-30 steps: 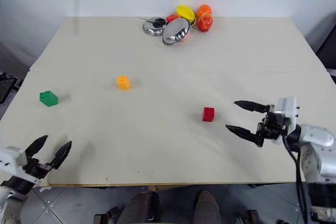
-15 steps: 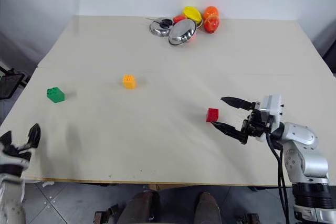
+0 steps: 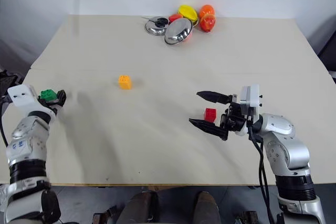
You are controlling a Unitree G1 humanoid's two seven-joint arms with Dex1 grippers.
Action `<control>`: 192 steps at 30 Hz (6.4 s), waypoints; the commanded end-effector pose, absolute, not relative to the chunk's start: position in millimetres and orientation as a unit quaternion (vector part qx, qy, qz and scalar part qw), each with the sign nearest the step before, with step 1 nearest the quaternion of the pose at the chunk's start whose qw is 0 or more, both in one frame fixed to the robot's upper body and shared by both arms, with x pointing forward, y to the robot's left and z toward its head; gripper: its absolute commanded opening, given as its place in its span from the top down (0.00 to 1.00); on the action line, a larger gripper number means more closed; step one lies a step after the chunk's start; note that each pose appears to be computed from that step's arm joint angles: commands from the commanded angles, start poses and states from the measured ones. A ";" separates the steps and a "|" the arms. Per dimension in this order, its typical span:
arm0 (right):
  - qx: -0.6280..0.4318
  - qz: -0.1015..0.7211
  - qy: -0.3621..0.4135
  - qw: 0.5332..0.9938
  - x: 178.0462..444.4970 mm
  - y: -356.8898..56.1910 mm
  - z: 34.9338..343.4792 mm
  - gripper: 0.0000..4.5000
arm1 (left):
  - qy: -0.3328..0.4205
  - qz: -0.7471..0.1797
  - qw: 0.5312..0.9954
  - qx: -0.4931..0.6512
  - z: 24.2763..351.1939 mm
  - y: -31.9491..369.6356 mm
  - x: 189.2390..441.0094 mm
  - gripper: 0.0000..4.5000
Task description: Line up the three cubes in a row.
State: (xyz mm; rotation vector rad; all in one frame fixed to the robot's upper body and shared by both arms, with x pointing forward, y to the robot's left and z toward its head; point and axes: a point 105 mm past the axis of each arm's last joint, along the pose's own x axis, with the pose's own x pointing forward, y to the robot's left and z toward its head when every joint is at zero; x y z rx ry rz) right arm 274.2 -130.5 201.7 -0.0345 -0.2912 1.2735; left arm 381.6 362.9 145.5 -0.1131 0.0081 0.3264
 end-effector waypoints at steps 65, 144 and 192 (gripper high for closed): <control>-0.086 0.437 -0.020 0.895 188.1 -240.1 168.7 0.00 | 0.012 -0.671 0.710 0.211 127.2 22.5 378.9 0.09; -0.052 0.481 -0.099 0.869 240.6 -194.1 172.6 0.00 | -0.012 -0.156 0.987 0.033 151.1 179.7 443.2 0.67; -0.086 0.443 0.000 0.892 182.6 -241.2 164.2 0.00 | 0.034 -0.632 0.741 0.223 126.4 142.3 374.0 0.03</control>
